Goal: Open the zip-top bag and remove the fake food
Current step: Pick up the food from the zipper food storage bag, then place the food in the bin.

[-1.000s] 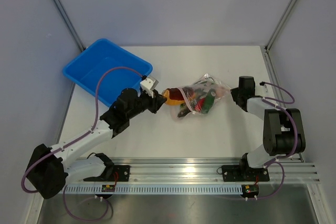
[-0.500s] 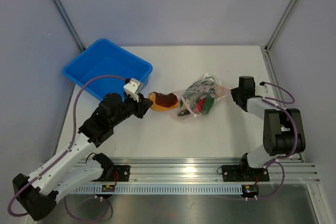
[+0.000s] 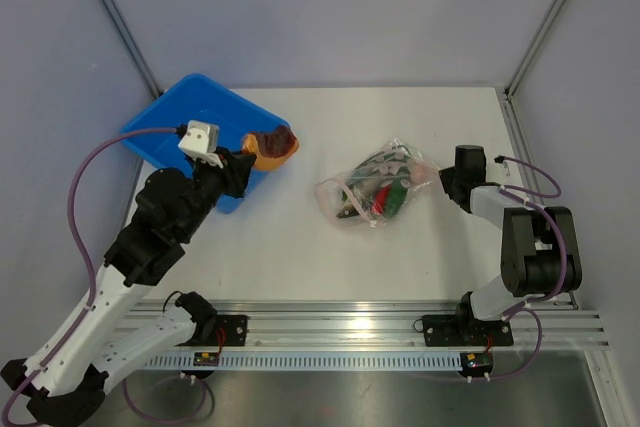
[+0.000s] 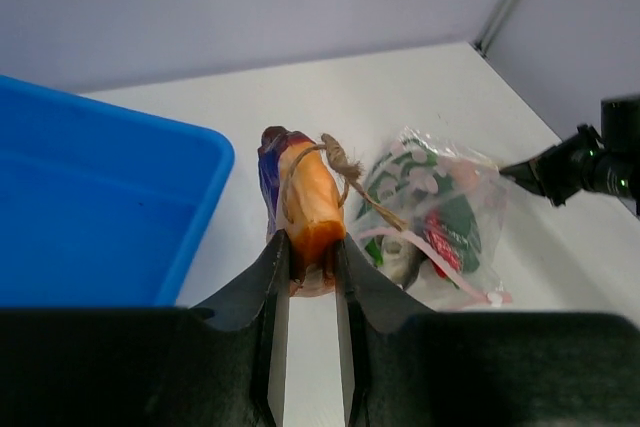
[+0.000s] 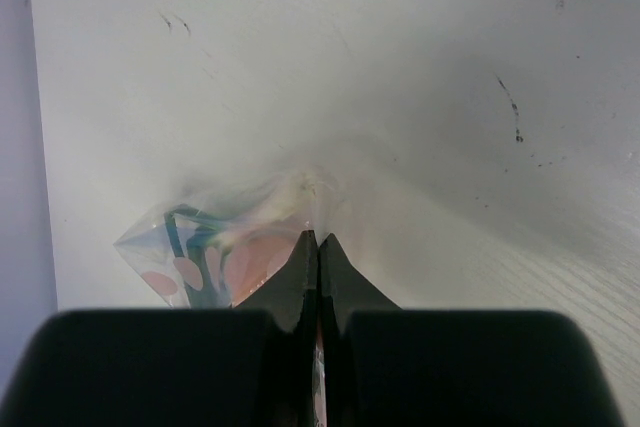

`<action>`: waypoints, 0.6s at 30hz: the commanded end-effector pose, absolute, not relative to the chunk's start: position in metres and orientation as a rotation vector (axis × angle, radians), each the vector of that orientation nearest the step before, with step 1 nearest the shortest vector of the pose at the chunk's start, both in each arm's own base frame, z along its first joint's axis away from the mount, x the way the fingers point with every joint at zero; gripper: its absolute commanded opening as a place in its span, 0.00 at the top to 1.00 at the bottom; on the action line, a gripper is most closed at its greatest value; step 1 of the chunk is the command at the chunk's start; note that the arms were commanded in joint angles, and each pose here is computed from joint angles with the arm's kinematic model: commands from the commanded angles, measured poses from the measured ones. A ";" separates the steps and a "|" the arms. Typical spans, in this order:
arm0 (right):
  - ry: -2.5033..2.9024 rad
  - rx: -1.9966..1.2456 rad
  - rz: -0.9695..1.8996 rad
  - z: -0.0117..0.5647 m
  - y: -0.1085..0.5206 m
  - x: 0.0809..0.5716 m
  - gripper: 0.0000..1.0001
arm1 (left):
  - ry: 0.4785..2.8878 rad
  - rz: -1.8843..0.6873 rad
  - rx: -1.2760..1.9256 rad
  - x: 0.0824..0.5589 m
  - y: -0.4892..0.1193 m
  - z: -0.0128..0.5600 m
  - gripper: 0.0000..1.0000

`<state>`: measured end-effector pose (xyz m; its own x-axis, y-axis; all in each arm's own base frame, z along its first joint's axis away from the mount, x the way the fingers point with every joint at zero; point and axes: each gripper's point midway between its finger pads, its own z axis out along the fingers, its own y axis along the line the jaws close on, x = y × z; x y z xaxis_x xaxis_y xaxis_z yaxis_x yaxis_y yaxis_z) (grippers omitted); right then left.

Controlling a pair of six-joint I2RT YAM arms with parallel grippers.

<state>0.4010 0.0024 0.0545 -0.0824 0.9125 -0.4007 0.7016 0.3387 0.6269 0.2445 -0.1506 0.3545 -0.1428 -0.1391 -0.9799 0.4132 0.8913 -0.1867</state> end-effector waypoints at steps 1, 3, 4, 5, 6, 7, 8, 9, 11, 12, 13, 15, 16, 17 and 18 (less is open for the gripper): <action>1.810 1.407 0.366 0.062 -0.001 0.409 1.00 | 1.552 -0.383 0.061 0.256 -0.121 0.394 1.00; 1.813 1.405 0.370 0.061 0.000 0.410 1.00 | 1.534 -0.330 0.004 0.261 -0.109 0.403 1.00; 1.812 1.407 0.374 0.062 0.000 0.410 1.00 | 1.525 -0.312 -0.015 0.263 -0.105 0.406 1.00; 1.813 1.406 0.376 0.062 0.000 0.410 1.00 | 1.522 -0.271 -0.046 0.266 -0.097 0.406 1.00; 1.817 1.405 0.379 0.062 0.001 0.410 1.00 | 1.508 -0.233 -0.058 0.269 -0.092 0.409 1.00; 1.816 1.405 0.381 0.062 0.001 0.410 1.00 | 1.503 -0.204 -0.077 0.273 -0.087 0.408 1.00; 1.815 1.404 0.383 0.062 0.001 0.410 1.00 | 1.498 -0.157 -0.120 0.276 -0.078 0.407 1.00; 1.819 1.403 0.384 0.061 0.002 0.410 1.00 | 1.492 -0.120 -0.137 0.279 -0.071 0.406 1.00; 1.819 1.403 0.391 0.061 0.003 0.411 1.00 | 1.496 -0.075 -0.160 0.289 -0.066 0.403 1.00; 1.822 1.404 0.394 0.061 0.003 0.411 1.00 | 1.493 -0.049 -0.179 0.295 -0.060 0.403 1.00; 1.822 1.404 0.394 0.061 0.003 0.411 1.00 | 1.510 -0.024 -0.180 0.303 -0.059 0.397 1.00; 1.823 1.403 0.395 0.061 0.004 0.411 1.00 | 1.519 0.039 -0.160 0.314 -0.055 0.393 1.00; 1.823 1.404 0.395 0.060 0.003 0.411 1.00 | 1.511 0.064 -0.161 0.318 -0.054 0.395 1.00; 1.824 1.406 0.397 0.060 0.004 0.411 1.00 | 1.537 0.144 -0.146 0.328 -0.050 0.386 1.00; 1.825 1.405 0.398 0.060 0.004 0.411 1.00 | 1.540 0.174 -0.141 0.332 -0.049 0.384 1.00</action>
